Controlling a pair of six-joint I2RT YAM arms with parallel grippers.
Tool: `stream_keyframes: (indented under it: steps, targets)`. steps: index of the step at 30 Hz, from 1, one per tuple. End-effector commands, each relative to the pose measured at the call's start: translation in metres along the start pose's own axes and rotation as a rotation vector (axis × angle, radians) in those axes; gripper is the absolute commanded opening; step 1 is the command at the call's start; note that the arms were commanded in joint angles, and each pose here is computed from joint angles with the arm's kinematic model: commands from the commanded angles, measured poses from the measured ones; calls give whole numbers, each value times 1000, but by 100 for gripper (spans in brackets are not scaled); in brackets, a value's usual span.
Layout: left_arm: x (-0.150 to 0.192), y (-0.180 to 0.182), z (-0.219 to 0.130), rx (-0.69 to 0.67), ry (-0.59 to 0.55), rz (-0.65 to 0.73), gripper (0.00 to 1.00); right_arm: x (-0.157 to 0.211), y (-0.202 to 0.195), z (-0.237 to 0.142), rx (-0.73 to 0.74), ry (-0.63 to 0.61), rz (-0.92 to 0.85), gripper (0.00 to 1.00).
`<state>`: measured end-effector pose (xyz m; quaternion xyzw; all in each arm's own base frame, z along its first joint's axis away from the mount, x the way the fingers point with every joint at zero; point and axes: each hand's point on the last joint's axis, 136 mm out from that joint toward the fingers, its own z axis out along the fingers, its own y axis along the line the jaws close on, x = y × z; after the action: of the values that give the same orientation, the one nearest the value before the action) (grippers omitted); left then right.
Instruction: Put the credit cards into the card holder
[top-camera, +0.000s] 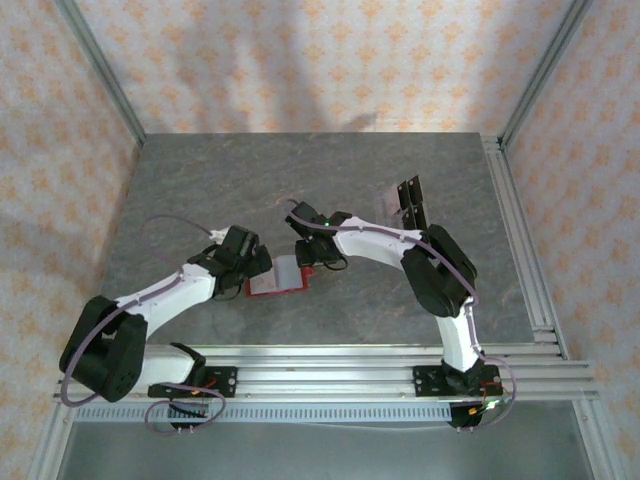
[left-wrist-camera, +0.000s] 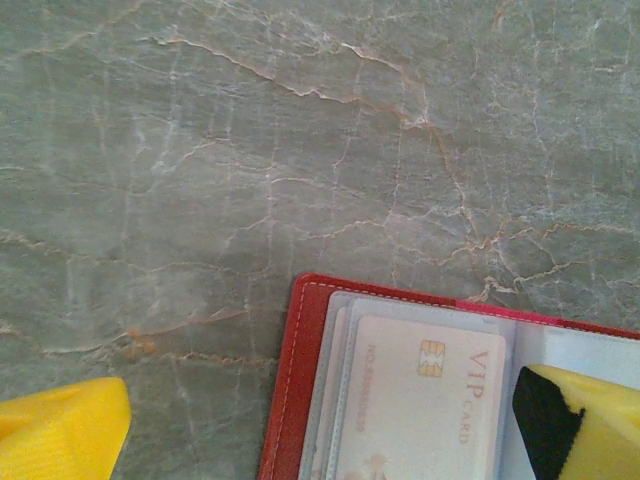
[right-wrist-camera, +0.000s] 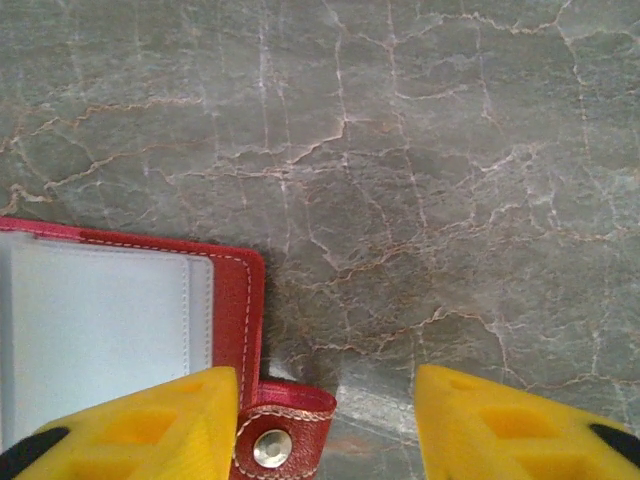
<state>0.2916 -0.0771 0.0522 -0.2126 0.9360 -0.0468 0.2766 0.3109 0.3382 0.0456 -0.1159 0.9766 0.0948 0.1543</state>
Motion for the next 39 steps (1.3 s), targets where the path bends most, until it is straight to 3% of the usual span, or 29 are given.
stream_keyframes:
  steps: [1, 4, 11, 18, 27, 39]
  targets:
    - [-15, -23, 0, 82, -20, 30, 100, -5, -10, 4, 40, -21, 0, 42]
    - [-16, -25, 5, 82, -11, 40, 100, -2, -14, 3, 40, -17, 5, 33]
    - [-10, -36, 21, 120, 23, 54, 100, 7, -21, 7, 29, 2, 18, 25]
    - [-8, -54, 27, 204, 42, 67, 100, 10, -22, 10, 16, 7, 32, 24]
    - [5, -55, 37, 215, 92, 70, 100, 9, -28, 13, 14, 6, 54, 20]
    - [-5, -82, -14, 436, 36, -33, 100, 1, -33, 22, 17, 0, 69, 14]
